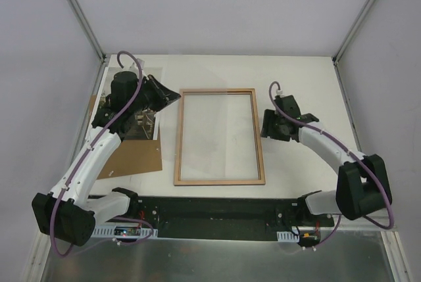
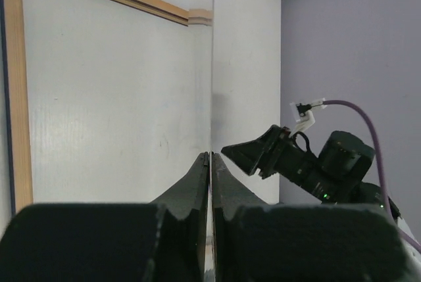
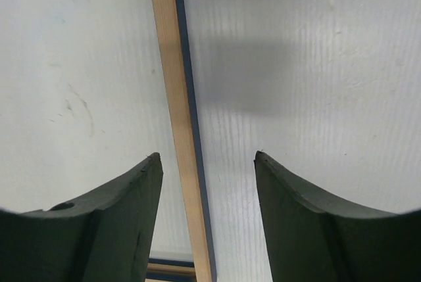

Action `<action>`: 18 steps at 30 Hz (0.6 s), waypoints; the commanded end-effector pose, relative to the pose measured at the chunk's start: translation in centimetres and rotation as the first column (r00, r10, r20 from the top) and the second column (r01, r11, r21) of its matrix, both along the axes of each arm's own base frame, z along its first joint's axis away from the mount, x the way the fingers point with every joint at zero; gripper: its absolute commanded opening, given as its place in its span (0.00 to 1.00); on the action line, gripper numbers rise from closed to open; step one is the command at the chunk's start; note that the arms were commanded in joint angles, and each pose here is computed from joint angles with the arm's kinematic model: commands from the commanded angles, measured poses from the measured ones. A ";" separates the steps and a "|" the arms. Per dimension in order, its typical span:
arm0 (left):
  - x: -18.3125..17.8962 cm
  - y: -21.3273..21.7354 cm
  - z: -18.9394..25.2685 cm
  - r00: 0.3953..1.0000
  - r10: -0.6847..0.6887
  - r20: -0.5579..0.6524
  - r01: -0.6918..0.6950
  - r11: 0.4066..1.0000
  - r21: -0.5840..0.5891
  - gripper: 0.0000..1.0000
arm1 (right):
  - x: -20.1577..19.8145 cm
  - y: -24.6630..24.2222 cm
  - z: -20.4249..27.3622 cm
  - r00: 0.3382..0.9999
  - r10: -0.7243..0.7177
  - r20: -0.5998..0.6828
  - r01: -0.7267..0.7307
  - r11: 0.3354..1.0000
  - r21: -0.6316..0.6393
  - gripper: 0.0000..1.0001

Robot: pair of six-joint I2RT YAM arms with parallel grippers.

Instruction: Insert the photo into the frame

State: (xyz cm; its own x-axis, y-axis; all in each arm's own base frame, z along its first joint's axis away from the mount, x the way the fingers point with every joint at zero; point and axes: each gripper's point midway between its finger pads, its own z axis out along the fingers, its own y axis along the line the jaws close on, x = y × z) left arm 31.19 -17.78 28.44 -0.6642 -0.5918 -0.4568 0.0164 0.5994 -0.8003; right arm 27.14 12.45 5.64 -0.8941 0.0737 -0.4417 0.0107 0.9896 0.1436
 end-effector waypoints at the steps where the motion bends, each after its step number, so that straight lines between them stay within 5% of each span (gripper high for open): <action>1: -0.5 -1.0 3.6 0.991 -0.025 0.133 0.044 0.989 -0.143 0.00 | 2.3 0.5 4.1 0.993 -0.064 0.101 0.045 0.983 0.179 0.61; 8: -0.7 -1.8 1.2 0.992 -0.029 0.122 0.060 0.963 -0.261 0.00 | 4.5 0.1 5.0 0.983 -0.132 0.129 0.083 0.941 0.329 0.60; 18: 0.5 -2.7 -1.7 0.993 -0.025 0.116 0.069 0.917 -0.393 0.00 | 5.0 -0.6 3.9 0.979 -0.159 0.128 0.099 0.919 0.382 0.60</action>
